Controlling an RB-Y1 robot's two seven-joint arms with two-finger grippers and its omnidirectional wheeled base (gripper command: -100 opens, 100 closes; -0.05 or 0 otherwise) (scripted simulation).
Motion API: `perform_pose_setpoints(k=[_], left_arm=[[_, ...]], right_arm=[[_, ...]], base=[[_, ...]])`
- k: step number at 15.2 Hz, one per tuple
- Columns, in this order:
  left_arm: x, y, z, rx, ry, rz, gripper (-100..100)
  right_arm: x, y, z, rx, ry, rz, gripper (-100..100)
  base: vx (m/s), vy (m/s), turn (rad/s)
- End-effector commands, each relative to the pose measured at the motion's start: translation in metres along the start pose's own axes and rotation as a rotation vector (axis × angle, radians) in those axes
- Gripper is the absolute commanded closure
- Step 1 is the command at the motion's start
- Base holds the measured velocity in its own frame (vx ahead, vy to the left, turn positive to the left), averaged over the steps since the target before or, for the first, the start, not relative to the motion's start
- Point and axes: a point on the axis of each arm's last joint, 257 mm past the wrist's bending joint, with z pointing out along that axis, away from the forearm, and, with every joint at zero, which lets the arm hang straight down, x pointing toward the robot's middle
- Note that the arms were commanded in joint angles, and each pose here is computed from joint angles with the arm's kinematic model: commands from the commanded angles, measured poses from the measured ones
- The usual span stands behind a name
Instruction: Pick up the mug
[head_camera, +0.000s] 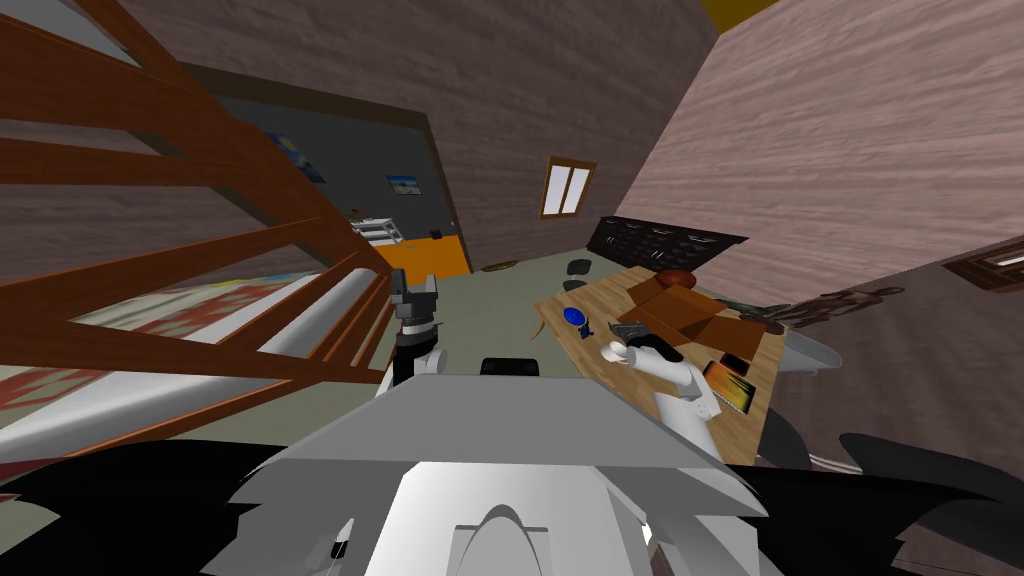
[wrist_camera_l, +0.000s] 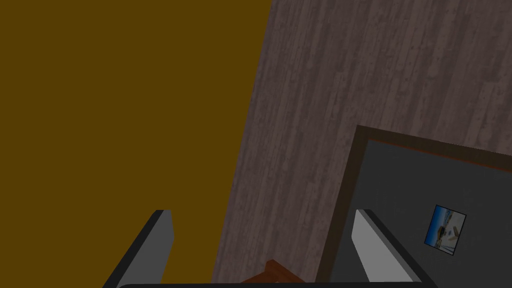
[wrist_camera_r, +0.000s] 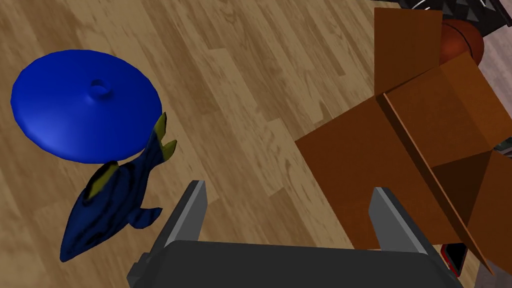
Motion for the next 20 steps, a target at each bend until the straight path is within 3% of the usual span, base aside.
perform_pose_setpoints(k=[1, 11, 20], left_arm=[[0.0, 0.0, 0.0, 0.0, 0.0, 0.0, 0], [0.0, 0.0, 0.0, 0.0, 0.0, 0.0, 0], [0.0, 0.0, 0.0, 0.0, 0.0, 0.0, 0]], right_arm=[[-0.014, -0.001, 0.0, 0.011, -0.046, 0.036, -100], [-0.101, 0.014, 0.001, 0.011, -0.328, 0.326, -100], [-0.147, 0.01, -0.012, 0.005, -0.501, 0.504, -100]], base=[[0.046, 0.016, 0.013], [0.049, 0.022, 0.028], [0.042, 0.013, 0.021]])
